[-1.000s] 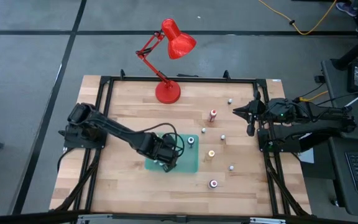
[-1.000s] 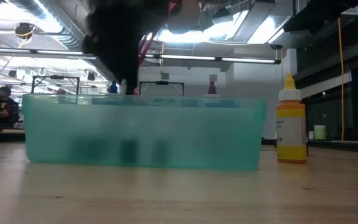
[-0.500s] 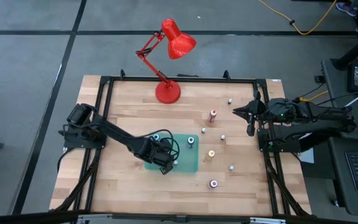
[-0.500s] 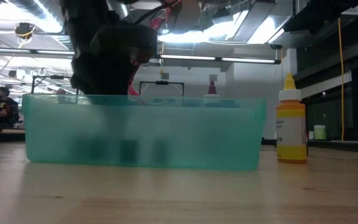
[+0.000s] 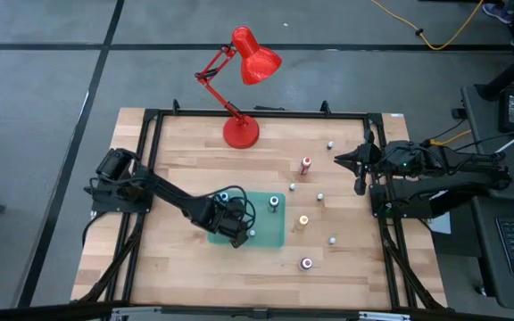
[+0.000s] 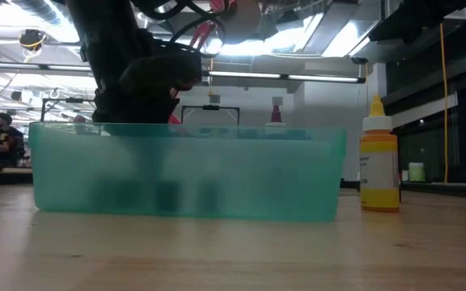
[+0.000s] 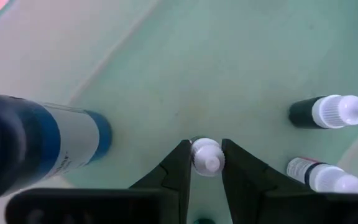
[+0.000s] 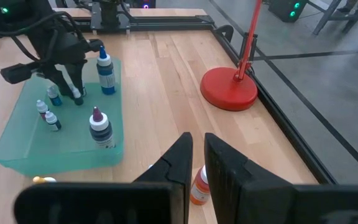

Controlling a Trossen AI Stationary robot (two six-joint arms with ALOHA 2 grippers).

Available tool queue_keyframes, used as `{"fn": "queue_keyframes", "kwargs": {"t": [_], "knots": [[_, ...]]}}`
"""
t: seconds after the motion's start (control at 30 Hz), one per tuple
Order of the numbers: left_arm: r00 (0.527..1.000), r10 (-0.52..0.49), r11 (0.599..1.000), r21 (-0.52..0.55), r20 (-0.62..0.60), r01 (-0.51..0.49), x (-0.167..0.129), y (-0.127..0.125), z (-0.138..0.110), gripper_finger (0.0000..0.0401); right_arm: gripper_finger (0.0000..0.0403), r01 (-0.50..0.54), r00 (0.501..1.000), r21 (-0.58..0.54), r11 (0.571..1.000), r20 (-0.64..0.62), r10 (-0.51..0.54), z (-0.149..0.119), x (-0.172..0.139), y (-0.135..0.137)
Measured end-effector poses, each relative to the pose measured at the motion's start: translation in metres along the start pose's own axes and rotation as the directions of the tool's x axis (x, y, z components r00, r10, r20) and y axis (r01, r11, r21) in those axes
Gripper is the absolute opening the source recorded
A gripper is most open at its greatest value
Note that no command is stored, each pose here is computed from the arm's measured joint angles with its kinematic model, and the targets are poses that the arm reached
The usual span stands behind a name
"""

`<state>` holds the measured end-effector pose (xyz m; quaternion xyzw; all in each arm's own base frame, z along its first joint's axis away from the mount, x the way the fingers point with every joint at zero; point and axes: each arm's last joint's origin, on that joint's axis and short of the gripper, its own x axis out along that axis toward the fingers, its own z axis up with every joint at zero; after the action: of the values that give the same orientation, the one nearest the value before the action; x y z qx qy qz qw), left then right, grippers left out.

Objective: Pick & Place food coloring
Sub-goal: Put the small black bottle into the green bin, then put the large orange bottle into the green bin

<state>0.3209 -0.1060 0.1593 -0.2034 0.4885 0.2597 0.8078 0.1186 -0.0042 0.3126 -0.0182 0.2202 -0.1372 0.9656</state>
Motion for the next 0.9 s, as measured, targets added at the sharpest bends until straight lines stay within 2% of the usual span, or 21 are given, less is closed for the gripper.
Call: {"fn": "queue_keyframes", "kwargs": {"t": [0.17,0.5,0.67,0.9], "knots": [[0.999,-0.031,1.0,-0.002,-0.01,0.031,0.0,-0.002,0.002,0.009,0.0046,0.0,1.0,0.0,1.0,0.0,0.0,0.0,0.0,0.0],[1.0,-0.027,1.0,0.005,-0.008,0.027,-0.003,-0.003,0.004,0.0129,0.0046,0.0,1.0,0.0,1.0,0.0,0.0,0.0,0.0,0.0],[1.0,-0.026,0.998,0.056,-0.003,0.026,-0.019,-0.012,0.017,0.0139,0.0046,0.0,1.0,0.0,1.0,0.0,0.0,0.0,0.0,0.0],[0.999,0.039,0.995,0.089,0.03,-0.041,-0.057,-0.021,0.045,0.0141,0.0046,0.0,1.0,0.0,1.0,-0.001,0.0,0.0,0.0,0.0]]}}
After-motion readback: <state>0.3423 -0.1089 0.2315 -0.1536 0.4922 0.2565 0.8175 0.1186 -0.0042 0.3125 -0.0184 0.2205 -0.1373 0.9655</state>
